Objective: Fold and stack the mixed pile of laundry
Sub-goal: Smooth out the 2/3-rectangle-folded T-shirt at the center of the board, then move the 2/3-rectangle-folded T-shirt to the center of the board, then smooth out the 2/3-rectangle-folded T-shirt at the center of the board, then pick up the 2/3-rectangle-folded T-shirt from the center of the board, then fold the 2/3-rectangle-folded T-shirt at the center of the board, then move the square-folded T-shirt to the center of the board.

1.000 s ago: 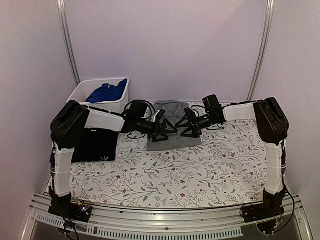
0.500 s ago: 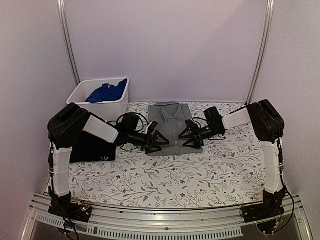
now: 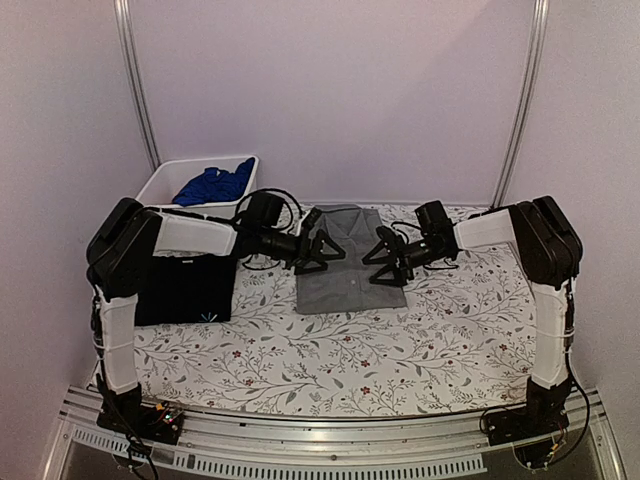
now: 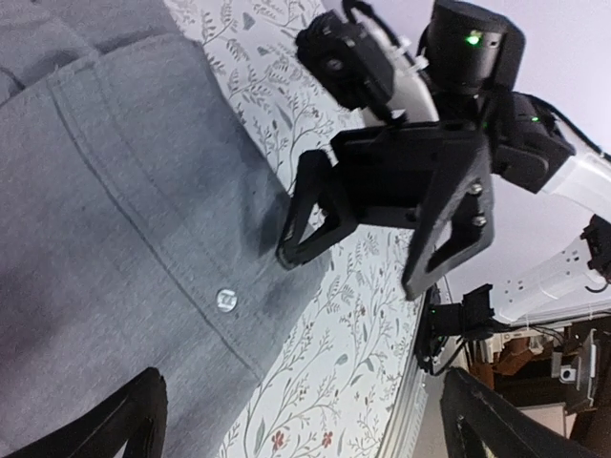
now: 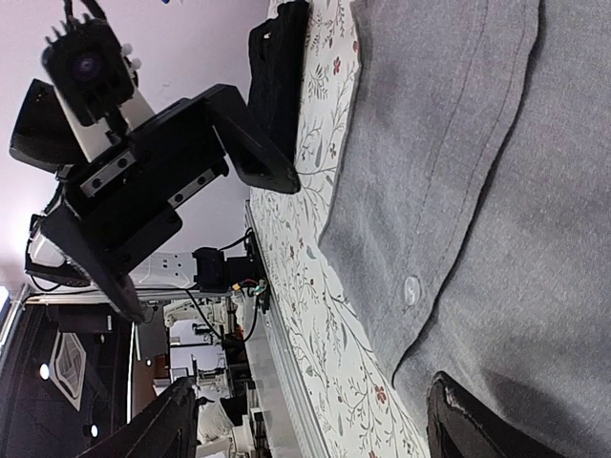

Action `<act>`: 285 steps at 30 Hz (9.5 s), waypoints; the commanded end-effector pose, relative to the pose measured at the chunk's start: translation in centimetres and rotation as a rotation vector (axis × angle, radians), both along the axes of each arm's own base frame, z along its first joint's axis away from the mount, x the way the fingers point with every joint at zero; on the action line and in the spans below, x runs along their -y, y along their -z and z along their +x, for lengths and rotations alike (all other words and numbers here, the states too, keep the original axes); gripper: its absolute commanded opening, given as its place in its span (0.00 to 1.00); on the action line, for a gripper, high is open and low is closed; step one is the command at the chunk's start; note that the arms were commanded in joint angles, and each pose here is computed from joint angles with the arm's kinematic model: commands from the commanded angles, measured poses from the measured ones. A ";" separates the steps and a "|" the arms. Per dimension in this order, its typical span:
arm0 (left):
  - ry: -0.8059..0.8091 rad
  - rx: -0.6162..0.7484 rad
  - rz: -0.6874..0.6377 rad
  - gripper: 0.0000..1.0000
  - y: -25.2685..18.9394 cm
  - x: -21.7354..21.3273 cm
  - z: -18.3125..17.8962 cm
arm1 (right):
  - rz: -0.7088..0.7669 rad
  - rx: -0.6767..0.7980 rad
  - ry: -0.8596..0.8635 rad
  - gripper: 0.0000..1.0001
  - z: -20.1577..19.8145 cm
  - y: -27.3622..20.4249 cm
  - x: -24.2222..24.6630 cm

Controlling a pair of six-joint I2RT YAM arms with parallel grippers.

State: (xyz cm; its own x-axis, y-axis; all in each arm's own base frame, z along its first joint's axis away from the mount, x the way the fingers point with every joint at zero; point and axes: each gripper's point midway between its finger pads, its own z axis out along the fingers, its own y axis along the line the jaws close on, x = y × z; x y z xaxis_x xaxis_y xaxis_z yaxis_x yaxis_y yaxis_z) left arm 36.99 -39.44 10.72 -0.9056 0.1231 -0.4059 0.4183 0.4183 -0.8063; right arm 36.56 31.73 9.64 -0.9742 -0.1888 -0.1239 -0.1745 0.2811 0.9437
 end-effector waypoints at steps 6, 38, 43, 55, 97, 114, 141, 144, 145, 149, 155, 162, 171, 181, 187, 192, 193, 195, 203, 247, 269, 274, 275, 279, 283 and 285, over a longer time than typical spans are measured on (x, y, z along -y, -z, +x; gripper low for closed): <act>0.002 -0.159 0.013 1.00 7.2 1.6 0.0 | -0.034 -0.161 0.008 0.80 -0.1 7.0 -0.8; -0.002 -0.107 0.078 1.00 7.3 0.2 -0.8 | -0.056 -0.084 0.033 0.80 -0.3 6.0 -3.0; -0.040 -0.133 0.084 1.00 8.9 -2.2 0.7 | -0.093 -0.112 0.046 0.78 1.3 8.2 -2.5; 0.219 0.109 0.064 1.00 -0.9 -2.2 -10.7 | 0.006 -0.041 -0.169 0.81 -10.0 -2.9 -5.4; 0.225 1.208 0.668 1.00 -1.5 -1.9 -14.8 | -0.182 0.190 0.001 0.40 -3.6 -2.8 -2.6; 0.539 1.386 0.818 0.80 8.0 2.9 -17.7 | -0.329 0.163 -0.124 0.11 -1.7 6.9 -5.4; 0.526 1.308 0.699 0.00 -4.2 1.4 -20.1 | -0.342 0.157 -0.332 0.19 -9.8 7.5 -6.1; 0.591 1.240 0.658 0.00 -4.7 0.9 -21.7 | -0.304 0.181 -0.363 0.24 -11.4 5.5 -6.5; 0.611 1.215 0.648 0.00 -4.6 0.8 -22.2 | -0.295 0.188 -0.356 0.26 -11.4 4.8 -6.5; 0.668 1.139 0.642 0.00 -3.7 0.2 -23.5 | -0.299 0.240 -0.327 0.36 -10.3 2.6 -6.4; 0.684 1.103 0.623 0.00 -4.9 0.8 -23.7 | -0.339 0.198 -0.399 0.33 -12.8 6.1 -6.5; 0.644 1.075 0.637 0.00 -6.8 0.9 -20.6 | -0.308 0.128 -0.561 0.29 -20.1 8.5 -7.6; 0.675 1.031 0.563 0.00 -7.0 0.9 -20.3 | -0.294 0.202 -0.590 0.38 -21.8 4.7 -7.9; 0.782 0.925 0.495 0.00 -4.4 0.5 -23.1 | -0.232 0.406 -0.385 0.58 -10.1 -4.5 -8.5; 0.751 0.902 0.505 0.00 -3.7 0.8 -21.4 | -0.309 0.418 -0.286 0.57 -4.8 -2.1 -5.9; 0.708 0.908 0.534 0.00 -3.3 1.4 -18.0 | -0.391 0.368 -0.300 0.50 -3.9 2.6 -5.3; 0.703 0.907 0.539 0.01 -3.1 1.4 -17.3 | -0.406 0.352 -0.307 0.49 -3.9 4.0 -5.2; 0.692 0.905 0.547 0.01 -2.8 1.4 -16.0 | -0.449 0.342 -0.304 0.46 -3.6 5.9 -4.9; 0.621 0.931 0.604 0.02 -1.3 1.1 -9.1 | -0.460 0.278 -0.348 0.38 -4.7 9.4 -4.5; 0.021 0.219 0.203 0.68 0.2 -7.6 -3.2 | -0.420 0.262 0.063 0.72 -1.9 2.2 6.5; -0.163 -0.012 0.335 0.00 10.2 -7.7 3.1 | -0.668 0.264 0.142 0.00 4.7 9.1 7.4; -0.220 -0.054 0.448 0.00 13.6 -9.4 4.4 | -0.736 0.257 0.160 0.00 5.6 10.5 8.2; -0.225 -0.051 0.470 0.00 13.8 -9.6 4.5 | -0.744 0.266 0.167 0.00 5.8 10.3 8.3; -0.246 0.065 0.457 0.23 9.8 -10.0 5.5 | -0.708 0.317 0.190 0.13 7.1 7.0 7.7; -0.277 0.182 0.388 0.50 3.4 -10.7 6.0 | -0.647 0.396 0.232 0.53 7.9 1.0 7.2; -0.273 0.236 0.365 0.68 0.4 -11.2 5.3 | -0.631 0.414 0.240 0.63 7.4 -1.4 7.2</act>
State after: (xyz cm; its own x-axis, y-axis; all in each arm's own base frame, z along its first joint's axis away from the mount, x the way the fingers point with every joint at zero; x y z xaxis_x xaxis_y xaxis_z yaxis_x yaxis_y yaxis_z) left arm 41.86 -30.31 4.18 -0.8814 0.0859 -0.4645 0.3559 0.7673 -0.5334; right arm 43.42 24.61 3.73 -0.9352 -0.1571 -0.3174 -0.2997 0.8283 0.4733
